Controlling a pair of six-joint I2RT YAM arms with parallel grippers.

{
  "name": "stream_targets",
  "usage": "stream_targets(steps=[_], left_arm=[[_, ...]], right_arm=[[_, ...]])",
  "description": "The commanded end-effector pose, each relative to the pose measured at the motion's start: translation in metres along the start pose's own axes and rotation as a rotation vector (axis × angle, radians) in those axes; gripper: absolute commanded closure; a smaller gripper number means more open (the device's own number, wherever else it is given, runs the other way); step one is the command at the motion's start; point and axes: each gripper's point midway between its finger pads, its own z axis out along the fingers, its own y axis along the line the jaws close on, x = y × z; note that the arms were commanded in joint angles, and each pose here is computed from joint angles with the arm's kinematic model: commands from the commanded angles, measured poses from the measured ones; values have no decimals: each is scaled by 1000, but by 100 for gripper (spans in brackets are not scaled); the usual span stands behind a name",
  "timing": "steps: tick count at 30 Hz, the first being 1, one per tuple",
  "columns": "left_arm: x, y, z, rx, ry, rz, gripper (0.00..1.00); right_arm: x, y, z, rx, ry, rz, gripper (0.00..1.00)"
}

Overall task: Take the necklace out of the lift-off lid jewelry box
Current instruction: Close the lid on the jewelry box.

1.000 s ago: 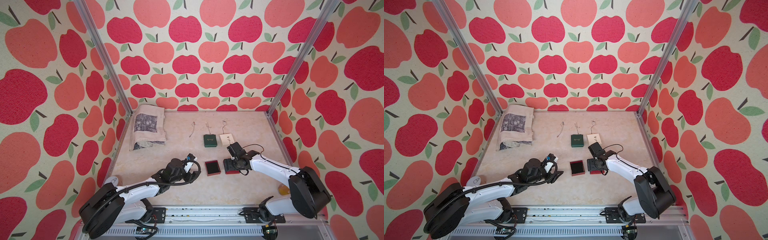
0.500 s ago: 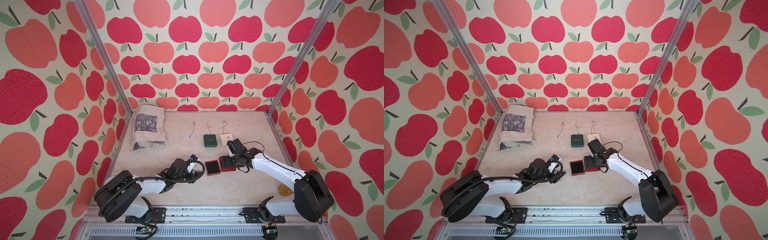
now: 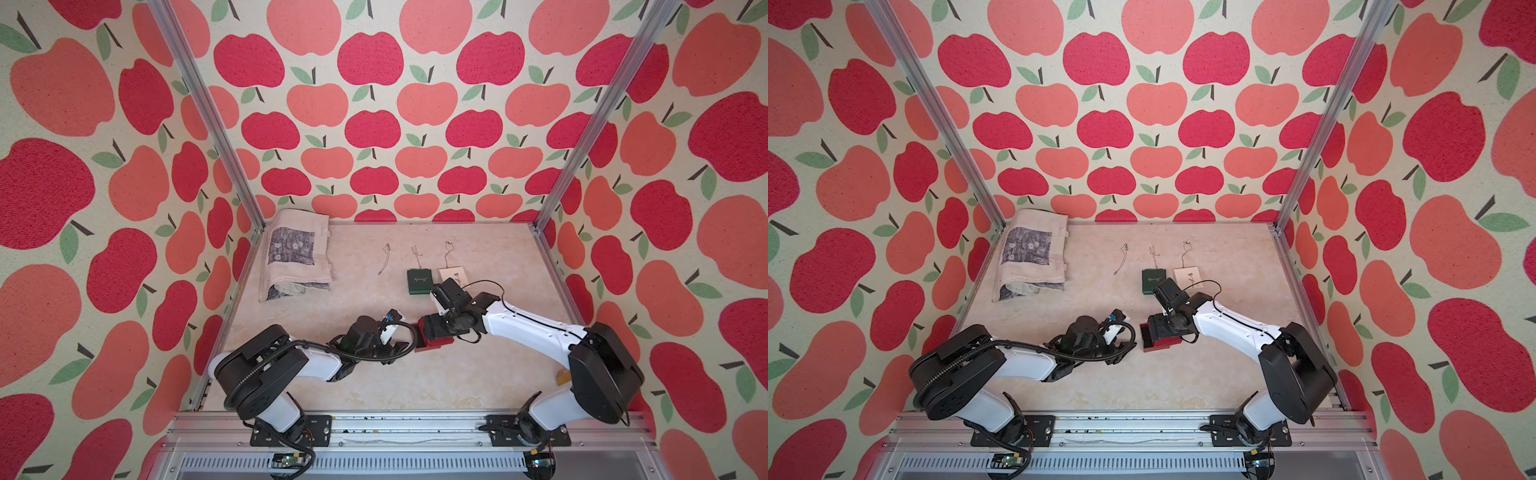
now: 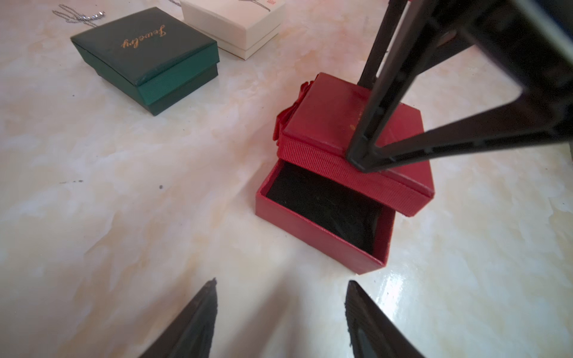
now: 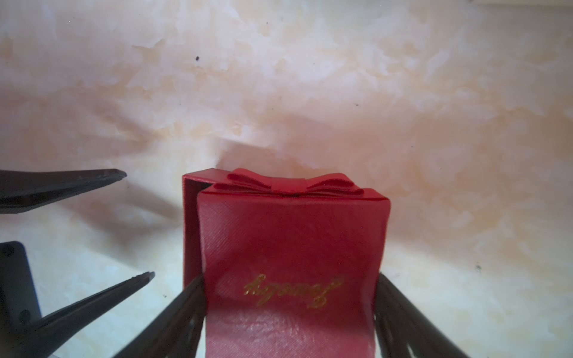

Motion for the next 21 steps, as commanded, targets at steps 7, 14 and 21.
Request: stream_targets(steps=[7,14,21], left_arm=[[-16,-6,14,41,-34,54,34],[-13,-5,16,46,-22,54,35],[-9,-9,18,73,-12,46,39]], right_arm=[[-12,16,-4,-7,-19,0,19],[-9,19,0,-4,1,-22,19],[-8,20,2,1,9,-31,20]])
